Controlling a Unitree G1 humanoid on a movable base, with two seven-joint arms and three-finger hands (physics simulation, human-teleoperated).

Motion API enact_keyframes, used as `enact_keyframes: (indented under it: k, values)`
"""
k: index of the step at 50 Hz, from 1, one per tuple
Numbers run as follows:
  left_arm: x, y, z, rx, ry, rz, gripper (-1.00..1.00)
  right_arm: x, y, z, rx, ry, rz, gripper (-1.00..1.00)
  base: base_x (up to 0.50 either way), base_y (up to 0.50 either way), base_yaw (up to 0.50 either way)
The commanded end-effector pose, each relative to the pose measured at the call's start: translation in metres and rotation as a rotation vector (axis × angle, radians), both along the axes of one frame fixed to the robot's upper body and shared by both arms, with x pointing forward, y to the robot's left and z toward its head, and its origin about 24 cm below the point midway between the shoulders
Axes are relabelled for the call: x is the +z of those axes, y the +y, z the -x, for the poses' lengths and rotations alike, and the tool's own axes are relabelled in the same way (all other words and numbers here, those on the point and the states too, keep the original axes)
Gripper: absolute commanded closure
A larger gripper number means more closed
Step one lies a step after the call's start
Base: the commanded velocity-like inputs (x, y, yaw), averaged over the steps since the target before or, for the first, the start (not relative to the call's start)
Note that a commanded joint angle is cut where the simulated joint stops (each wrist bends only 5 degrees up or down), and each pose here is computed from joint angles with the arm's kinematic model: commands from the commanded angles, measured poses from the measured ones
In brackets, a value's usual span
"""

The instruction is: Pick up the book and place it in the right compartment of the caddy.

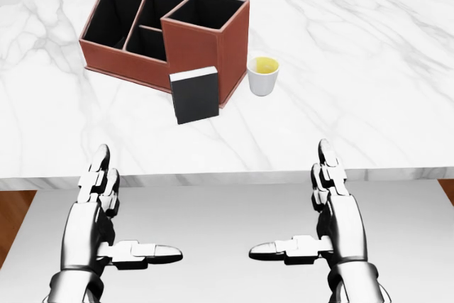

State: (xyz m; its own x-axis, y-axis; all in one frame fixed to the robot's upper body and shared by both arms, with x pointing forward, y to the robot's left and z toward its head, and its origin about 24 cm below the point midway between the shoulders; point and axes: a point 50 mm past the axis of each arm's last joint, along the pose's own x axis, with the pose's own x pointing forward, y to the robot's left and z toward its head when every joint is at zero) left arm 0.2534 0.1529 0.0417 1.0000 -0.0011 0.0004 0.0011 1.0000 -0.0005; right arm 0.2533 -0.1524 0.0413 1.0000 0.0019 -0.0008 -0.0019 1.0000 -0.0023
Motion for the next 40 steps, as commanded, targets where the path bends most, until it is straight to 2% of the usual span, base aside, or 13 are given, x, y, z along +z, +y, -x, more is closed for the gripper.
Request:
enact_keyframes:
  k: [1, 10, 12, 13, 16, 18, 19, 21, 25, 28, 29, 33, 40]
  values:
    - [0.003, 0.006, 0.003, -0.004, -0.006, -0.003, -1.0, 0.003, -0.005, 0.002, 0.007, -0.007, 0.02, -1.0, 0.0, 0.0, 0.0]
    - [0.008, 0.003, 0.009, -0.029, -0.01, -0.003, -1.0, 0.002, -0.001, 0.004, 0.06, -0.004, 0.029, -1.0, 0.0, 0.0, 0.0]
    - [0.008, 0.003, 0.009, -0.03, -0.012, -0.003, -1.0, 0.004, -0.002, 0.002, 0.056, 0.014, -0.035, -1.0, 0.0, 0.0, 0.0]
    - [0.008, 0.003, 0.009, -0.03, -0.012, -0.003, -1.0, 0.005, -0.007, -0.001, -0.005, 0.005, -0.012, -1.0, 0.0, 0.0, 0.0]
    - [0.008, 0.003, 0.009, -0.027, -0.015, -0.008, -1.0, 0.01, -0.007, 0.0, 0.012, -0.034, -0.014, -1.0, 0.0, 0.0, 0.0]
    - [0.008, 0.003, 0.01, -0.028, -0.016, -0.009, -1.0, 0.013, -0.006, 0.003, 0.036, -0.104, 0.046, -1.0, 0.0, 0.0, 0.0]
    - [0.008, 0.002, 0.01, -0.029, -0.015, -0.007, -1.0, 0.007, -0.006, 0.004, 0.008, -0.079, 0.116, -1.0, 0.0, 0.0, 0.0]
    - [0.008, 0.002, 0.01, -0.03, -0.014, -0.008, -1.0, 0.012, -0.004, 0.005, 0.045, -0.102, 0.06, -1.0, 0.0, 0.0, 0.0]
    - [0.008, 0.003, 0.011, -0.03, -0.014, -0.01, -1.0, 0.011, -0.004, 0.006, 0.07, -0.097, 0.101, -1.0, 0.0, 0.0, 0.36]
    - [0.009, 0.003, 0.012, -0.029, -0.015, -0.008, -1.0, 0.01, -0.006, 0.004, 0.019, -0.093, 0.116, -1.0, 0.01, 0.0, 0.5]
    - [0.009, 0.003, 0.012, -0.029, -0.015, -0.008, -1.0, 0.013, -0.004, 0.004, 0.062, -0.104, 0.08, -1.0, 0.09, 0.01, 0.5]
    - [0.01, 0.003, 0.013, -0.031, -0.018, -0.008, -1.0, 0.019, -0.003, 0.005, 0.073, -0.101, -0.001, -1.0, 0.03, 0.0, 0.12]
    - [0.011, 0.003, 0.013, -0.034, -0.018, -0.005, -1.0, 0.022, -0.005, 0.003, 0.041, -0.101, 0.06, -1.0, 0.0, 0.0, 0.0]
